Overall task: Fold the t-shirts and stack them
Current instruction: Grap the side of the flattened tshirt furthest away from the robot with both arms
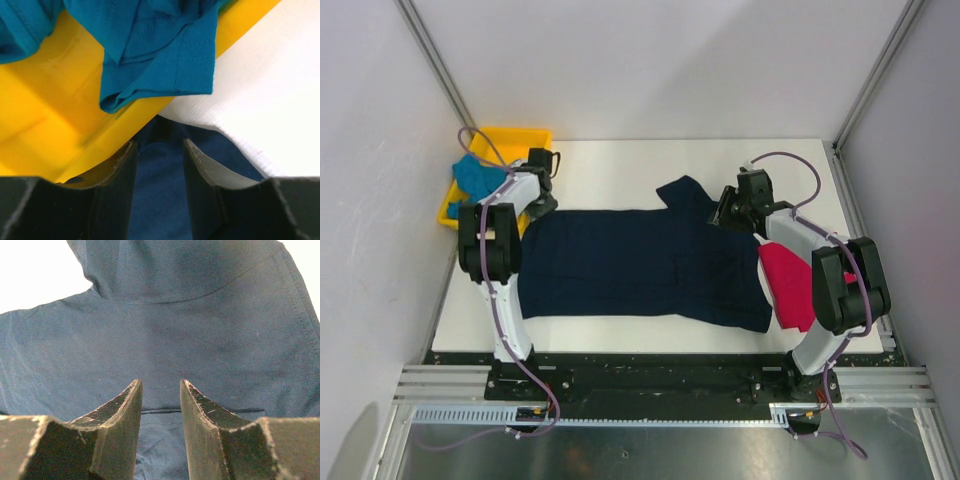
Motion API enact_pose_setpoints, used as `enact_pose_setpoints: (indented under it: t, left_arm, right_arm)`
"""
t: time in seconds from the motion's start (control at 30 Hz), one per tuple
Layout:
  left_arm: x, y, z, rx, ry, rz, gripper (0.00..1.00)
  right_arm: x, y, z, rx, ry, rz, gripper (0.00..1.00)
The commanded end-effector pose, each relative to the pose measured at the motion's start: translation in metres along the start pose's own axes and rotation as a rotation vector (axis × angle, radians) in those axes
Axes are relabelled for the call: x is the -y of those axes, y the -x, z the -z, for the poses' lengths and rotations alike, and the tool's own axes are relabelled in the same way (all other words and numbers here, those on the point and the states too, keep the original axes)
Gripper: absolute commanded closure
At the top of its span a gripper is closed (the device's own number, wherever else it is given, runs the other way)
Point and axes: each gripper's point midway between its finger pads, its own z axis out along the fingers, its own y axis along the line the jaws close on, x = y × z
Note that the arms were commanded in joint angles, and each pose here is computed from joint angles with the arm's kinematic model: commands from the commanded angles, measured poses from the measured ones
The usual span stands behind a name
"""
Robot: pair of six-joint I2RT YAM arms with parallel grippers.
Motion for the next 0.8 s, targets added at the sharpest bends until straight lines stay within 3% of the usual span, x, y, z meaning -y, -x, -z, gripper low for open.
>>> enact_pose_setpoints:
  t: [0.0,0.13,0.3,0.43,0.77]
  left_arm:
    - [0.005,0.013,-0.005,0.029,0.008,0.071,0.54]
    - [0.010,0.014,-0.008,0.022,-0.006,0.076,0.59]
    - [0.014,0.013,-0.006,0.014,-0.022,0.077,0.81]
    - [0.012,0.016,0.002,0.022,-0.033,0.071,0.93]
    - [-0.001,0.008,0.024,0.014,-0.060,0.042,1.00]
  right_arm:
    - [-0.012,0.022,-0.001,0.055,0.042,0.034,0.59]
    - [-0.010,0.020,-0.005,0.046,0.041,0.037,0.59]
    - [-0.006,0.020,-0.008,0.041,0.039,0.033,0.59]
    - [-0.001,0.025,-0.013,0.049,0.032,0.044,0.59]
    - [0.022,0.080,-0.051,0.114,-0.030,0.042,0.55]
